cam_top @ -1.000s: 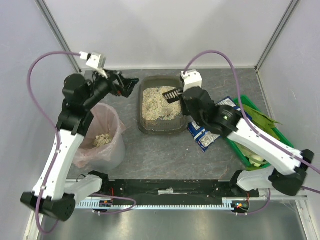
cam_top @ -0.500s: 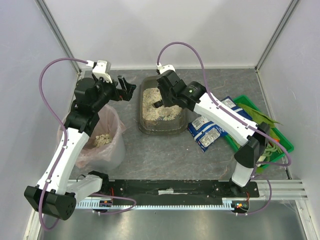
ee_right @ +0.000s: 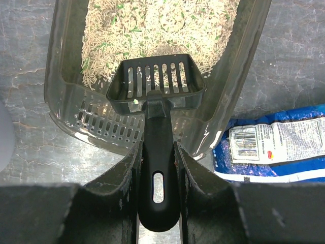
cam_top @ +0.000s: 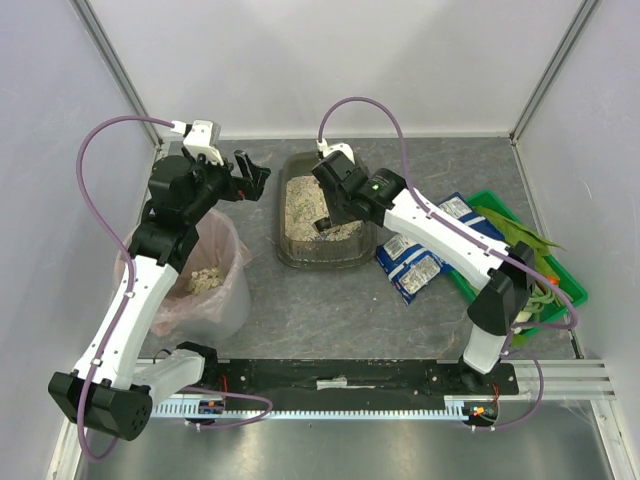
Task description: Clean the litter box
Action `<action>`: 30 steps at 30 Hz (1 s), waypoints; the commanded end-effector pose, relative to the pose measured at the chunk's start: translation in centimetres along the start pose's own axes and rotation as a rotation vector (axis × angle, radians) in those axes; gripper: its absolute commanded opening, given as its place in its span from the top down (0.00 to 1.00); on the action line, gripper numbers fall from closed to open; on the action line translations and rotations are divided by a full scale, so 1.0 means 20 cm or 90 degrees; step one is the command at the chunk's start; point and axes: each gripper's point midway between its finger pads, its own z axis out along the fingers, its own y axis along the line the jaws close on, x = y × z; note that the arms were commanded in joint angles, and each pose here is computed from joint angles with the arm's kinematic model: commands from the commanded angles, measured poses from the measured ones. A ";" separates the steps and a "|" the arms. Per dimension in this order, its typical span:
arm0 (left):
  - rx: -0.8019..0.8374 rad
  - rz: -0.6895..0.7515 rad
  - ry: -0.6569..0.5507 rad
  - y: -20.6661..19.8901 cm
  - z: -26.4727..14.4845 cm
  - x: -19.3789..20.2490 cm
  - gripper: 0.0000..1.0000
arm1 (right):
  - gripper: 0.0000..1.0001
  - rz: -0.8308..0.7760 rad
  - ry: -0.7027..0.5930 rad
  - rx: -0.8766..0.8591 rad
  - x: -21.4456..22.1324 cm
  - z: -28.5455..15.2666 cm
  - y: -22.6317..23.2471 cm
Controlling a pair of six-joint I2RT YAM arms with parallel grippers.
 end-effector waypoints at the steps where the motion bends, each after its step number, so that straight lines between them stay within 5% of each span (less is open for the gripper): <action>1: -0.005 0.029 -0.041 0.00 -0.02 -0.10 0.01 | 1.00 0.013 0.023 0.007 0.05 0.04 0.00; 22: -0.010 0.022 -0.038 0.01 -0.01 -0.09 0.01 | 1.00 0.060 0.042 0.075 0.15 0.45 -0.01; 30: 0.000 0.017 -0.030 0.00 0.00 -0.07 0.01 | 1.00 0.076 0.034 0.100 0.17 0.44 -0.05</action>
